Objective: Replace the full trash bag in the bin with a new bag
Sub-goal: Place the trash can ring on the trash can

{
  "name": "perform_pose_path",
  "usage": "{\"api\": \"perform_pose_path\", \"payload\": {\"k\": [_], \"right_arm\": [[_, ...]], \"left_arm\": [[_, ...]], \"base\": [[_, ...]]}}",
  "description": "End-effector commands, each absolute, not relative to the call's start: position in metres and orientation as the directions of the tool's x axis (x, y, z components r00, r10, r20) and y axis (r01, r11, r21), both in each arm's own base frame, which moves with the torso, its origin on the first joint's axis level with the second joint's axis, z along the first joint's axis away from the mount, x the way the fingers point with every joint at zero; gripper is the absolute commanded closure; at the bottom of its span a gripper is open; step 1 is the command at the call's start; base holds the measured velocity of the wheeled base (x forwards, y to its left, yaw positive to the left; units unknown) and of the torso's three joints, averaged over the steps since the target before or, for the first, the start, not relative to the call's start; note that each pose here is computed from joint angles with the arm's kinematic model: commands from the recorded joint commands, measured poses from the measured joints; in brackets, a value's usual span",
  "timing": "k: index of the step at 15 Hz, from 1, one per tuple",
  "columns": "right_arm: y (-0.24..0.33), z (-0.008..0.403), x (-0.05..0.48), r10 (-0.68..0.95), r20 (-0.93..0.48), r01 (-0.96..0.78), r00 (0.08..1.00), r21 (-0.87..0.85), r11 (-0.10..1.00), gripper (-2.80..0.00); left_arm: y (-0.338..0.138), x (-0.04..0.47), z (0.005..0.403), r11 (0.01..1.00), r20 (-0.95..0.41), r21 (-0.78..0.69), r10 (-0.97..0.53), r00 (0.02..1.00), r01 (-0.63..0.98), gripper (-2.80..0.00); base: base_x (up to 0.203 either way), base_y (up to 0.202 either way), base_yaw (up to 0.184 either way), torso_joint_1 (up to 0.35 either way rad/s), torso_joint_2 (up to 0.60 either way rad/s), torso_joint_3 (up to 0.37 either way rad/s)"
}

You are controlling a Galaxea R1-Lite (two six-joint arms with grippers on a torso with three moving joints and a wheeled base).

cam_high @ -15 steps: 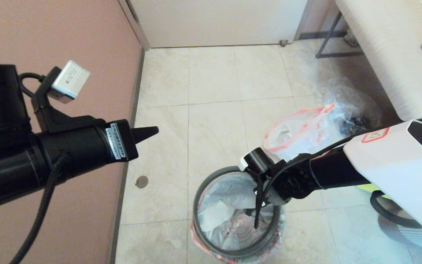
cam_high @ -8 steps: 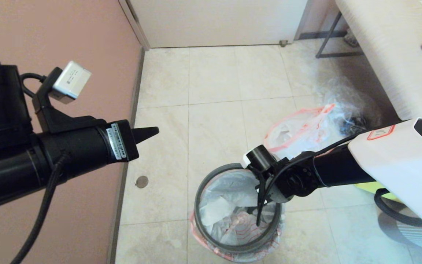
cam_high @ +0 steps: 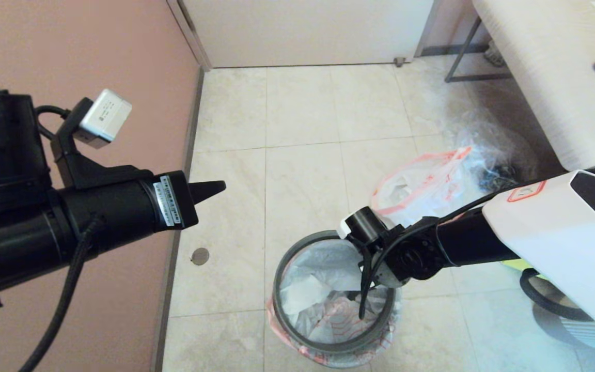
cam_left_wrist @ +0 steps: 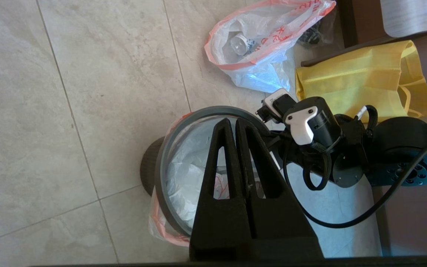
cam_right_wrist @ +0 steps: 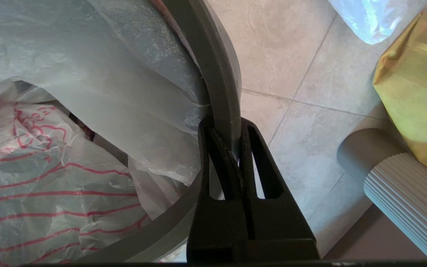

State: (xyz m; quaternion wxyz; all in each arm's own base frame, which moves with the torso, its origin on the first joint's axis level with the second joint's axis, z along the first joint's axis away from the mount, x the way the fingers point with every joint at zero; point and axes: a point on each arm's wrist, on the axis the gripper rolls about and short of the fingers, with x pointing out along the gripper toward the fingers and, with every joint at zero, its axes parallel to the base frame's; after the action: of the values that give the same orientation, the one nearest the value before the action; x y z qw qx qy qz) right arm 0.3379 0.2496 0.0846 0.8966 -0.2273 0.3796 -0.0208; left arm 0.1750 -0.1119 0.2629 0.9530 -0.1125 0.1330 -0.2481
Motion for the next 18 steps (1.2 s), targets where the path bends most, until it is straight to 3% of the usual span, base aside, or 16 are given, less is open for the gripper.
{"api": "perform_pose_path", "payload": {"k": [1,18], "right_arm": [[0.251,0.082,0.337,-0.21,-0.674,-0.142,0.708,-0.427,0.893,0.0],[0.246,0.093,0.311,-0.168,-0.644,-0.137,0.746,-0.396,0.908,0.0]], "left_arm": [[-0.112,0.175,0.263,0.851,-0.196,-0.283,-0.502,0.842,0.442,0.0],[-0.112,0.175,0.263,0.852,-0.196,-0.282,-0.501,0.843,0.441,0.0]], "base": [[0.0,0.0,0.0,0.0,0.0,0.0],[0.0,0.0,0.0,0.0,0.0,0.0]]}}
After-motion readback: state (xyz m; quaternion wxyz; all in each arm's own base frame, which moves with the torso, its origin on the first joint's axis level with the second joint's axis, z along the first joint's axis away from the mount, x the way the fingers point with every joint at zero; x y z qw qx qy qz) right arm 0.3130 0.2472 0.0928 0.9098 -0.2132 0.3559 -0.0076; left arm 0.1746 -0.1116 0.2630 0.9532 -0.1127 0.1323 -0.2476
